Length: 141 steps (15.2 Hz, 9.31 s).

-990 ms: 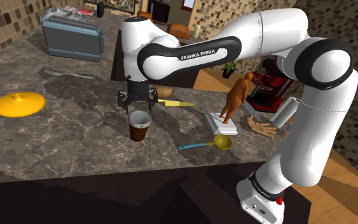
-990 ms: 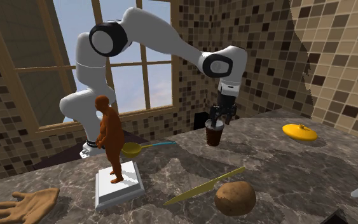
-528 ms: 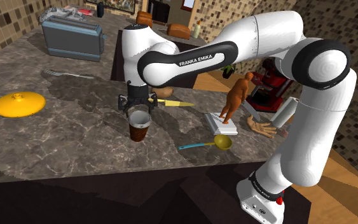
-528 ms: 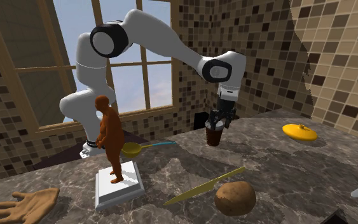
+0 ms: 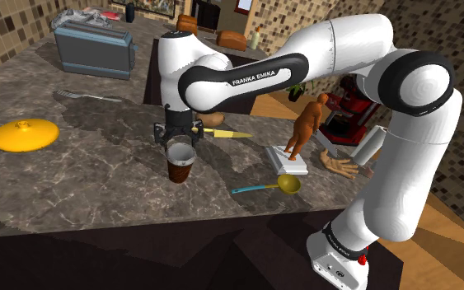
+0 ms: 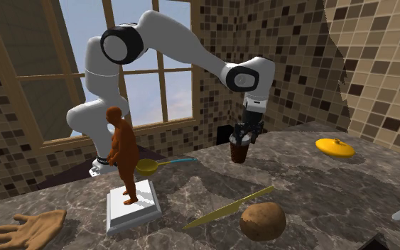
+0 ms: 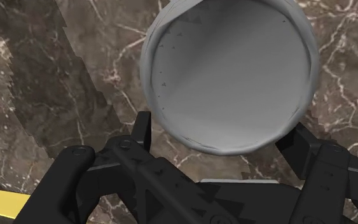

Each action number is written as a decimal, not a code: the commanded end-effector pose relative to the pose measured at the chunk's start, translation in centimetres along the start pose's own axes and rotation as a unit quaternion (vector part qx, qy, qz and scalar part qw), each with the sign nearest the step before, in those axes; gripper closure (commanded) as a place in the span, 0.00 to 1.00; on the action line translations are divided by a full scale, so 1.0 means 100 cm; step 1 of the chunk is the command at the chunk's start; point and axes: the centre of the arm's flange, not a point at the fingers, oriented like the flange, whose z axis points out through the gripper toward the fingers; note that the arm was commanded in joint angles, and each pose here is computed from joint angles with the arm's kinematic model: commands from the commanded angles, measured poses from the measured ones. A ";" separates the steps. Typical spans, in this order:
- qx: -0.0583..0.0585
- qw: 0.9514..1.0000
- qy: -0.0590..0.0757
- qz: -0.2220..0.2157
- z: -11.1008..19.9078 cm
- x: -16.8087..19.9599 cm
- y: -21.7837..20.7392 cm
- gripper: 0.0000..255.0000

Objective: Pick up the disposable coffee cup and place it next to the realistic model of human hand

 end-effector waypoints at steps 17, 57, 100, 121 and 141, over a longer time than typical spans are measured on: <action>-0.001 1.000 -0.001 -0.001 -0.062 -0.002 0.007 1.00; -0.001 1.000 -0.001 -0.001 -0.168 0.038 0.215 1.00; -0.001 1.000 -0.001 -0.001 -0.080 0.142 0.680 1.00; -0.001 1.000 -0.001 -0.001 0.030 0.143 0.667 1.00; -0.001 1.000 -0.001 -0.001 0.062 0.144 0.663 0.00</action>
